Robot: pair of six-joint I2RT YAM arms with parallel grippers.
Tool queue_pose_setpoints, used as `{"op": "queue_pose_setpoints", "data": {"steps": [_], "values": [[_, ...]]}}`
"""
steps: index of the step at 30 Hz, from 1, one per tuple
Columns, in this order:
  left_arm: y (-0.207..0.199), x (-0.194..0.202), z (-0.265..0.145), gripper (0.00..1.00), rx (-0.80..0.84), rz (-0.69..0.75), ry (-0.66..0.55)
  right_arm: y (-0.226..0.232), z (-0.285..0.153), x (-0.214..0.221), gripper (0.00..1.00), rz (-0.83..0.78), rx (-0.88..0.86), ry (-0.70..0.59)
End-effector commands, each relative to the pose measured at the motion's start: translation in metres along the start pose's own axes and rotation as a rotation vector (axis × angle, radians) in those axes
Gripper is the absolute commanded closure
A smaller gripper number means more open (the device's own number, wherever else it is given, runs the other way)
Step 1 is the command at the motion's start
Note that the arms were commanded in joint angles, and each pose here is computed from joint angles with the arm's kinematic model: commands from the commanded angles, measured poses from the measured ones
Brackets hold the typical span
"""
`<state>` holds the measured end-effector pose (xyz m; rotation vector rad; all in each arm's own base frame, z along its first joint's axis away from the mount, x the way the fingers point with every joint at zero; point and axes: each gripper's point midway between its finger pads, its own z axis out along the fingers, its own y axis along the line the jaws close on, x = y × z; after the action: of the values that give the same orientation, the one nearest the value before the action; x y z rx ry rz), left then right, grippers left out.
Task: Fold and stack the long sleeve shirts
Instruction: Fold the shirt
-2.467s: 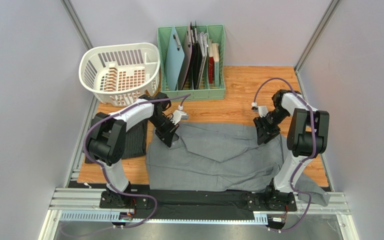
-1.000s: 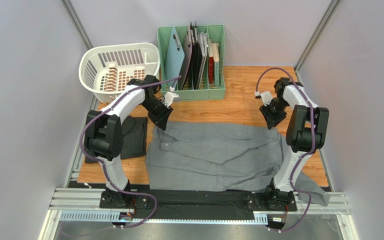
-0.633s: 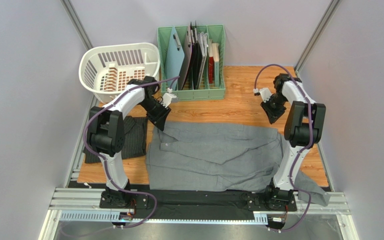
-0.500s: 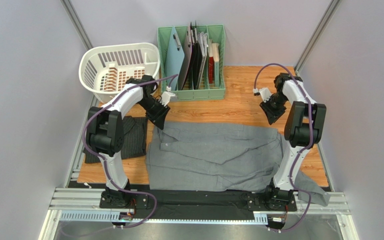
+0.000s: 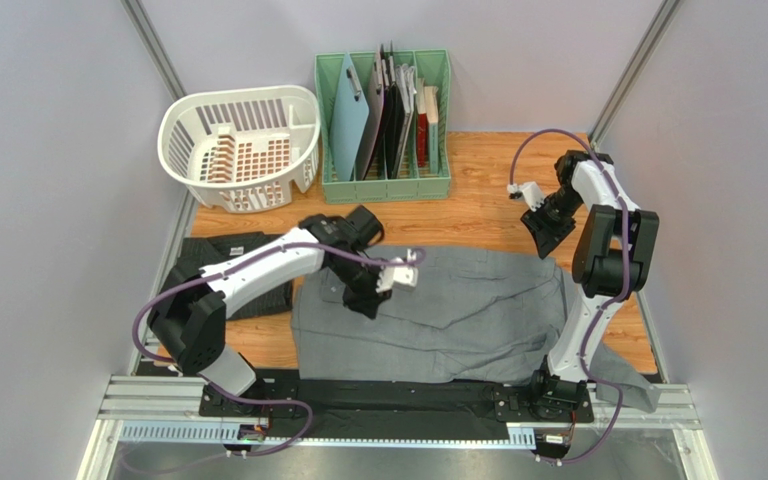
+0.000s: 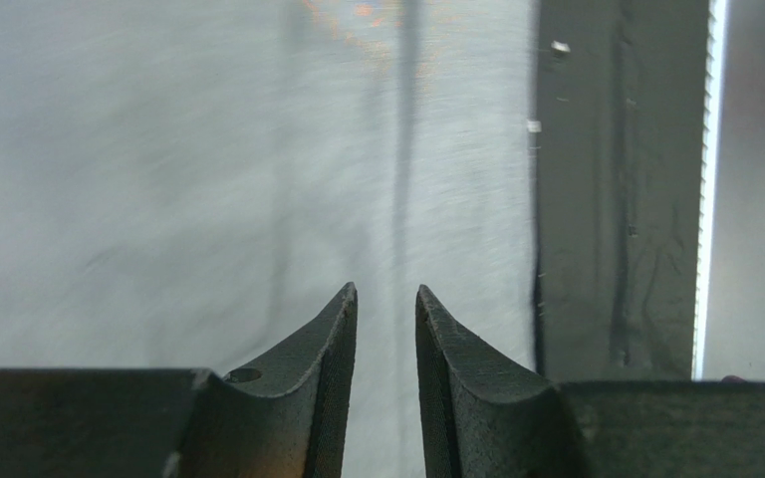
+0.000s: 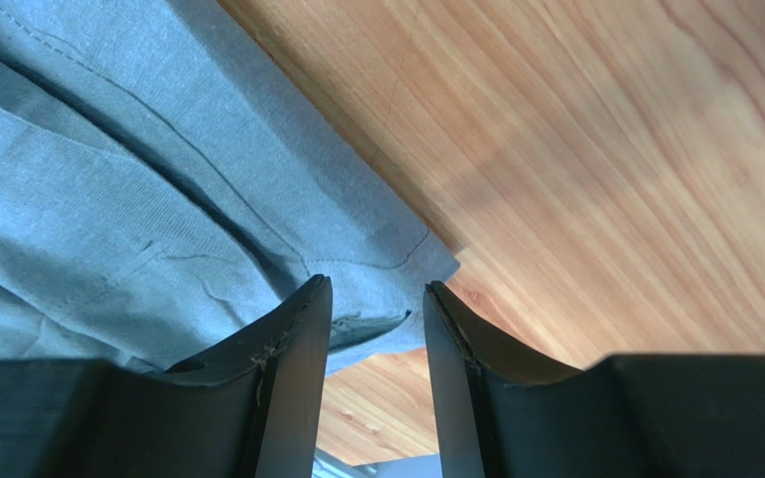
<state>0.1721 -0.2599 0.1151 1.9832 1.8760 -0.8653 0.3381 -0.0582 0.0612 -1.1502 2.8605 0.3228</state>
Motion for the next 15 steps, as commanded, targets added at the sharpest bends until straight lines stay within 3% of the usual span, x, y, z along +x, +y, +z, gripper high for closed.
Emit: {"op": "queue_pose_setpoints", "data": {"steps": [1, 8, 12, 13, 15], "values": [[-0.018, -0.009, 0.043, 0.66, 0.074, 0.149, 0.011, -0.011, 0.010, -0.006, 0.57, -0.073, 0.006, -0.006], [-0.029, -0.045, 0.093, 0.62, 0.114, 0.230, 0.021, -0.004, 0.018, 0.000, 0.66, -0.135, -0.033, 0.003], [-0.025, -0.043, 0.120, 0.65, 0.107, 0.270, 0.071, -0.016, 0.020, -0.005, 0.86, -0.137, -0.007, 0.008], [-0.028, -0.043, 0.125, 0.66, 0.113, 0.285, 0.084, -0.018, 0.023, -0.005, 0.95, -0.136, -0.011, 0.016], [-0.030, -0.036, 0.132, 0.73, 0.118, 0.304, 0.115, -0.025, 0.020, -0.008, 1.00, -0.142, 0.004, 0.015]]}}
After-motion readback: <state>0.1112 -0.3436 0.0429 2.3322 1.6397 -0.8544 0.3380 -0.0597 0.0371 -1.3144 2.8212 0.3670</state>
